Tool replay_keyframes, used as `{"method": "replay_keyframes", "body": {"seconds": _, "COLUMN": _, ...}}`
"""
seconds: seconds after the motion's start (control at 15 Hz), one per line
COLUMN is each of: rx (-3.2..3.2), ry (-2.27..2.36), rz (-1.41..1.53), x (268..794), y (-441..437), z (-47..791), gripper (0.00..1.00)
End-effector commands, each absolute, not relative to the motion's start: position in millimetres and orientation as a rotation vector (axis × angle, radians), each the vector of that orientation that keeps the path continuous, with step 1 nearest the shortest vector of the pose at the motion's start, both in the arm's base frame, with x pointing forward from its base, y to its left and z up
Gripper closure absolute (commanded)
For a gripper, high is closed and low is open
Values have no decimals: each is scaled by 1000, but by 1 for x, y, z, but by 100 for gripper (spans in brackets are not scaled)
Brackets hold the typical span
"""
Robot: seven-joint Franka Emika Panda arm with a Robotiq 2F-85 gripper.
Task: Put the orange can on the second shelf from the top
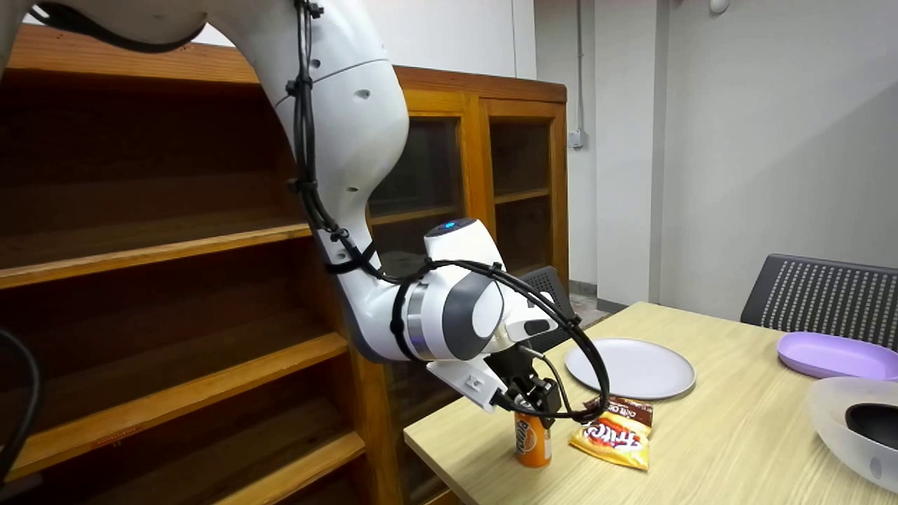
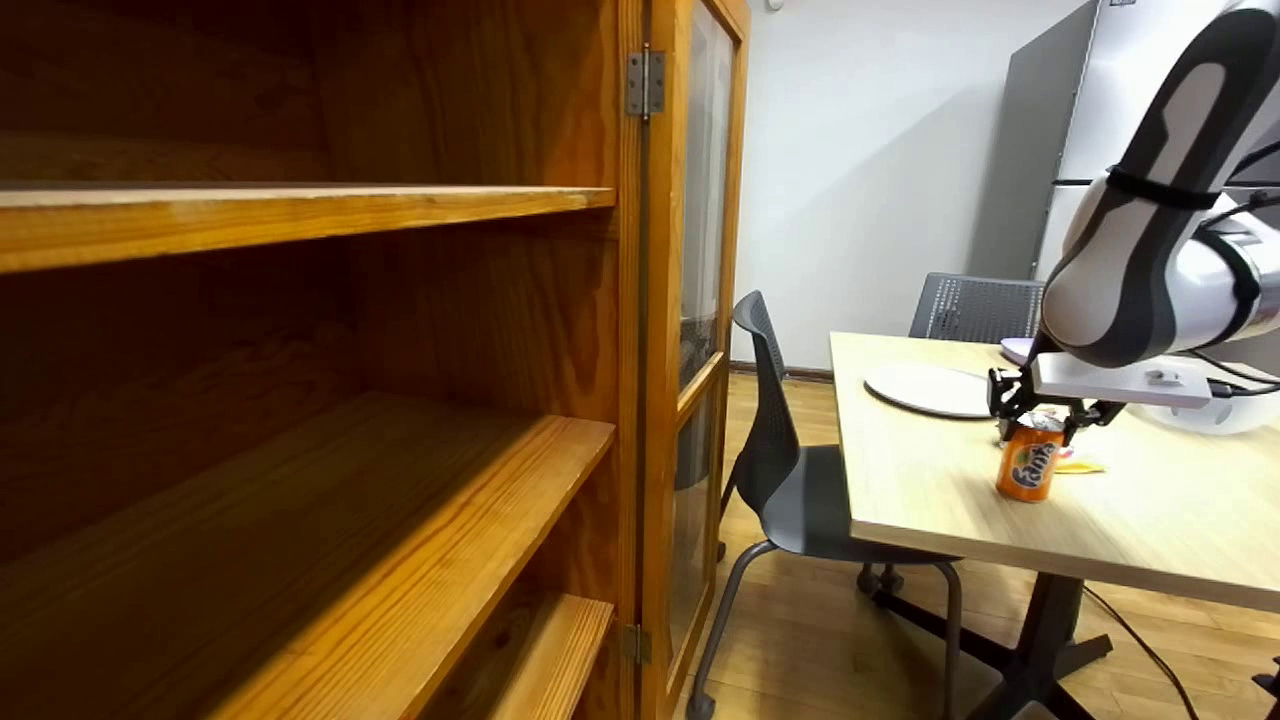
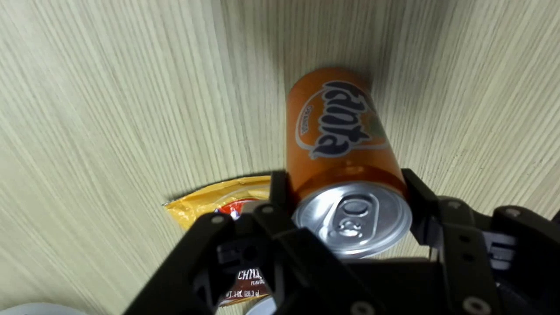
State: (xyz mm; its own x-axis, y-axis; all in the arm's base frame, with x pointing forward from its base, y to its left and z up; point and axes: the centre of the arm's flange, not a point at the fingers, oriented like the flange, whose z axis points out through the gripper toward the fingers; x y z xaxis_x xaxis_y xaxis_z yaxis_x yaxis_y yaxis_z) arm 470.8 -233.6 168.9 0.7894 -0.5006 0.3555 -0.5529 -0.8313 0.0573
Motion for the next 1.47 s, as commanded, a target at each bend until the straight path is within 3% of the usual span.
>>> {"method": "replay_keyframes", "body": {"seconds": 0.0, "rx": 2808, "ry": -845, "rz": 532, "x": 481, "y": -234, "z": 166, "gripper": 62}}
{"method": "replay_keyframes", "body": {"seconds": 1.4, "rx": 2809, "ry": -626, "rz": 614, "x": 477, "y": -180, "z": 241, "gripper": 62}}
